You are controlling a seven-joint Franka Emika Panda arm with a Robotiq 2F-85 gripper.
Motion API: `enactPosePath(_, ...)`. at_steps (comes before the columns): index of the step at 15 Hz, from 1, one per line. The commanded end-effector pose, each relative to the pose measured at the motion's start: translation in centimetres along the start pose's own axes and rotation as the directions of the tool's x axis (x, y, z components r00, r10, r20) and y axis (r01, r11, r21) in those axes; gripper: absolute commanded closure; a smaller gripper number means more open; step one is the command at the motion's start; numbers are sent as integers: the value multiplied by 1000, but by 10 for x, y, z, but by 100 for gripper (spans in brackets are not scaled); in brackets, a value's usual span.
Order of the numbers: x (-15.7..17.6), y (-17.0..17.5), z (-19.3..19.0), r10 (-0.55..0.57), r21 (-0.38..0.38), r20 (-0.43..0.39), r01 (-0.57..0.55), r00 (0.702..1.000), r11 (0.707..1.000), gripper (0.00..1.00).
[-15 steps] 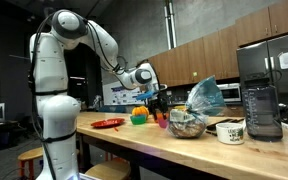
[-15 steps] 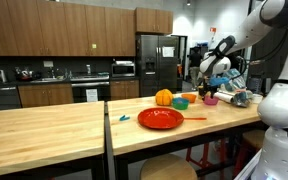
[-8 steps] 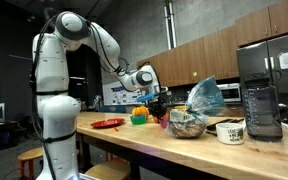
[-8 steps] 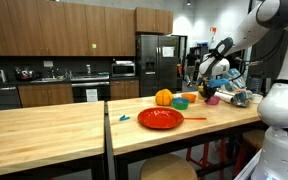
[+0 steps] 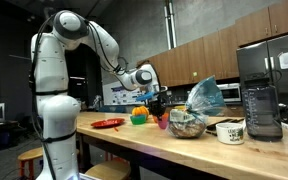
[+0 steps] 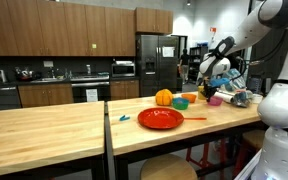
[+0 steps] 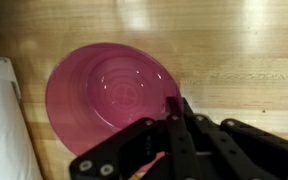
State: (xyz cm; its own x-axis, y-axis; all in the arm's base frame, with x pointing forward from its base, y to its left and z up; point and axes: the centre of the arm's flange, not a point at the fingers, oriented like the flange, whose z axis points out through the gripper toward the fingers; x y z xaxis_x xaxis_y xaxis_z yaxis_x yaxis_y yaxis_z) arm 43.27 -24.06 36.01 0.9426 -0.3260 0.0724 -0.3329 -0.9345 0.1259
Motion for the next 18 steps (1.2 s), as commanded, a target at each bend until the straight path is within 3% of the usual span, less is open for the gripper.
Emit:
enactPosePath(1,-25,-8,-7,-39,18,25,39,999,999,99)
enactPosePath(6,-52,-31,-9,-114,26,74,113,991,993,99)
enactPosePath(10,-77,-63,-14,-197,14,62,197,978,980,99)
enactPosePath(18,-120,-153,-25,-421,-12,40,421,906,907,99)
